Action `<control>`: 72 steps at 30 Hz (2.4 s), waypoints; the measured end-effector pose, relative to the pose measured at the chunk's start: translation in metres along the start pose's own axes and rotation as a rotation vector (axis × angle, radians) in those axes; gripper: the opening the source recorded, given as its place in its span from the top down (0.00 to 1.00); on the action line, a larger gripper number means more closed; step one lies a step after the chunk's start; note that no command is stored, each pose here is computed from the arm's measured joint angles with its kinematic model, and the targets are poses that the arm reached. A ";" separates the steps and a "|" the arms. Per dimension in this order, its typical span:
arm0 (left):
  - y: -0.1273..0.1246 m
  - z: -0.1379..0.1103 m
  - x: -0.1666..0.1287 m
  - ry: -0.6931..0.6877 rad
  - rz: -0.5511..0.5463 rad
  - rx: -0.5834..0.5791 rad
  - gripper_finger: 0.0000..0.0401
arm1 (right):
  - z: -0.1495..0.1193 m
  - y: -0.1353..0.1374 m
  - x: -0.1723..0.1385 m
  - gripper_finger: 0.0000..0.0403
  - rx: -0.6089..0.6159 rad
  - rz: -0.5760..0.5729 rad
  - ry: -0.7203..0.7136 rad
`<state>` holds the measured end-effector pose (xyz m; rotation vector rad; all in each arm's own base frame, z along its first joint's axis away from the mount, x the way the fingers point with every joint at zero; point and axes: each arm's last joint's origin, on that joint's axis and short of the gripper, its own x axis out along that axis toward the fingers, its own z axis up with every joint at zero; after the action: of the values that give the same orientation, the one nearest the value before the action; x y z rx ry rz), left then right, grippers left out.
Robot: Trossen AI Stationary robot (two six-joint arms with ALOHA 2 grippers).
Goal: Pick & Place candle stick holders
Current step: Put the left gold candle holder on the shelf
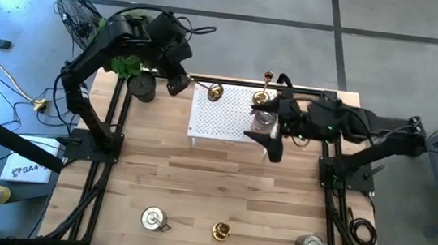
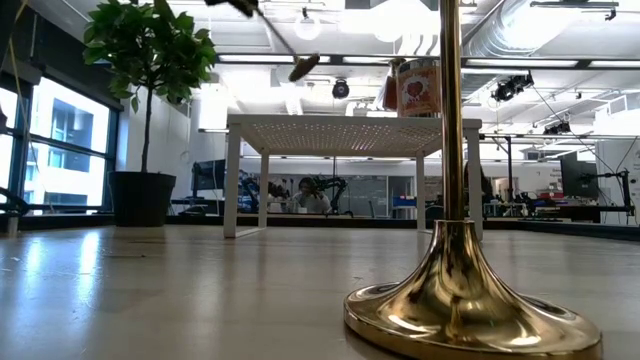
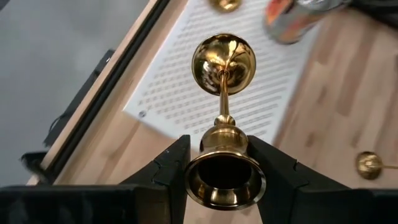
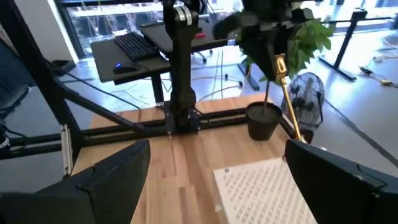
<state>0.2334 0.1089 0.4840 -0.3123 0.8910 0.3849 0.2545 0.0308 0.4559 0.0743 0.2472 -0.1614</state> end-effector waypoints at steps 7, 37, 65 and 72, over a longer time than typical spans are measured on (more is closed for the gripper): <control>-0.030 -0.003 -0.005 -0.016 -0.036 0.058 0.67 | -0.006 -0.021 0.036 0.09 -0.081 -0.030 0.044; -0.089 0.001 0.032 0.048 -0.158 0.148 0.67 | -0.045 -0.022 0.117 0.11 -0.077 0.126 0.209; -0.091 0.001 0.028 0.047 -0.243 0.141 0.67 | -0.053 -0.021 0.125 0.97 -0.020 0.168 0.252; -0.091 0.001 0.028 0.046 -0.240 0.145 0.49 | -0.054 -0.021 0.124 0.98 -0.029 0.176 0.272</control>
<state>0.2908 0.0344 0.4718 -0.2914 0.9100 0.0912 0.3572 -0.0029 0.3712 0.0887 0.5118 0.0285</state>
